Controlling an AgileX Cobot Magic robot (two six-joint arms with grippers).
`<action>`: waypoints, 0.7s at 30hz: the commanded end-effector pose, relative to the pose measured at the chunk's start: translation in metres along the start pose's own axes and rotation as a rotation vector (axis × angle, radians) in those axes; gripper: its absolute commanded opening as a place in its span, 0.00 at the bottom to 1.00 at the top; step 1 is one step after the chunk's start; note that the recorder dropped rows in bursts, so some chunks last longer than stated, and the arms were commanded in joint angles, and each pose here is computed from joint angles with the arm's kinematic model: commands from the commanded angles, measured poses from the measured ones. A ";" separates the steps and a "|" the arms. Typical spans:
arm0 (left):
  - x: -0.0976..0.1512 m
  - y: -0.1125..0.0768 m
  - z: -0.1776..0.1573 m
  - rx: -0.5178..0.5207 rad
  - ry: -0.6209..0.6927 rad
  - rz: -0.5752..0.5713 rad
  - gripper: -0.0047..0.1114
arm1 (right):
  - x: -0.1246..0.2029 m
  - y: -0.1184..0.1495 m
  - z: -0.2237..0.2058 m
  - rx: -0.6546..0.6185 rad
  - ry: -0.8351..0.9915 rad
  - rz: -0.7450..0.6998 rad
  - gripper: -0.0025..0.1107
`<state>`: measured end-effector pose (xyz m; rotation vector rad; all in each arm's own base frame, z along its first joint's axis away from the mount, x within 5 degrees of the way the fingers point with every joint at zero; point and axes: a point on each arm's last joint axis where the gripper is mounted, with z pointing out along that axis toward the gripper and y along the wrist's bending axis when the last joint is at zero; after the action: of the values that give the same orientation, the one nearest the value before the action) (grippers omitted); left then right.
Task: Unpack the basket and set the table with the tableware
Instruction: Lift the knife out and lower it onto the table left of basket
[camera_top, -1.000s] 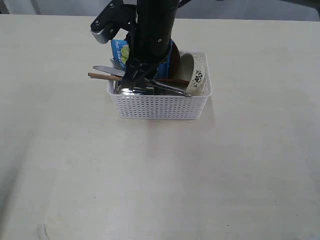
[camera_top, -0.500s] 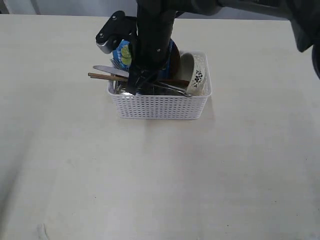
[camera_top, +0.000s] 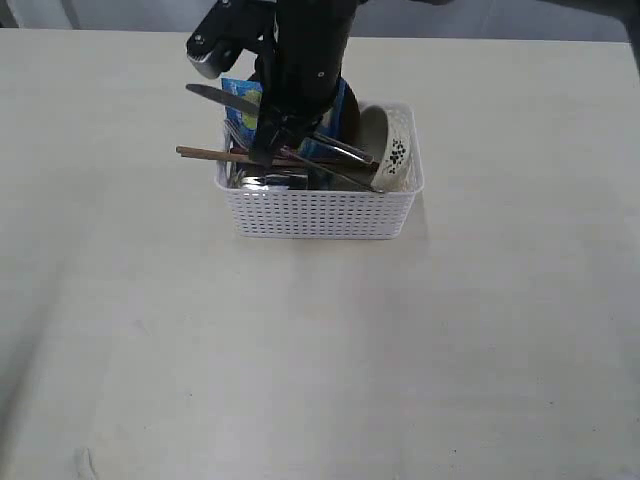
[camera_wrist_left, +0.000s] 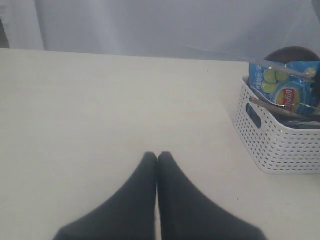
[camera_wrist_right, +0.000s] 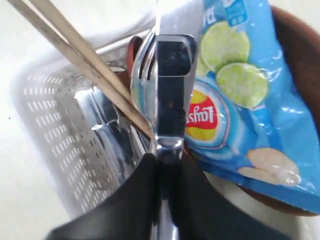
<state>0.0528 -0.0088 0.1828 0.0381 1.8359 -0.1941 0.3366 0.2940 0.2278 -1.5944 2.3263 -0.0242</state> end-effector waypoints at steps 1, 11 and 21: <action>0.001 0.000 0.000 0.004 -0.002 0.005 0.04 | 0.000 -0.005 -0.030 0.032 -0.050 0.025 0.02; 0.001 0.000 0.000 0.004 -0.002 0.005 0.04 | -0.041 0.078 -0.068 -0.406 -0.229 0.566 0.02; 0.001 0.000 0.000 0.004 -0.002 0.005 0.04 | -0.063 0.153 0.033 -0.387 -0.125 0.958 0.02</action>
<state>0.0528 -0.0088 0.1828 0.0381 1.8359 -0.1941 0.2209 0.4168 0.1923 -0.5068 2.8315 0.7866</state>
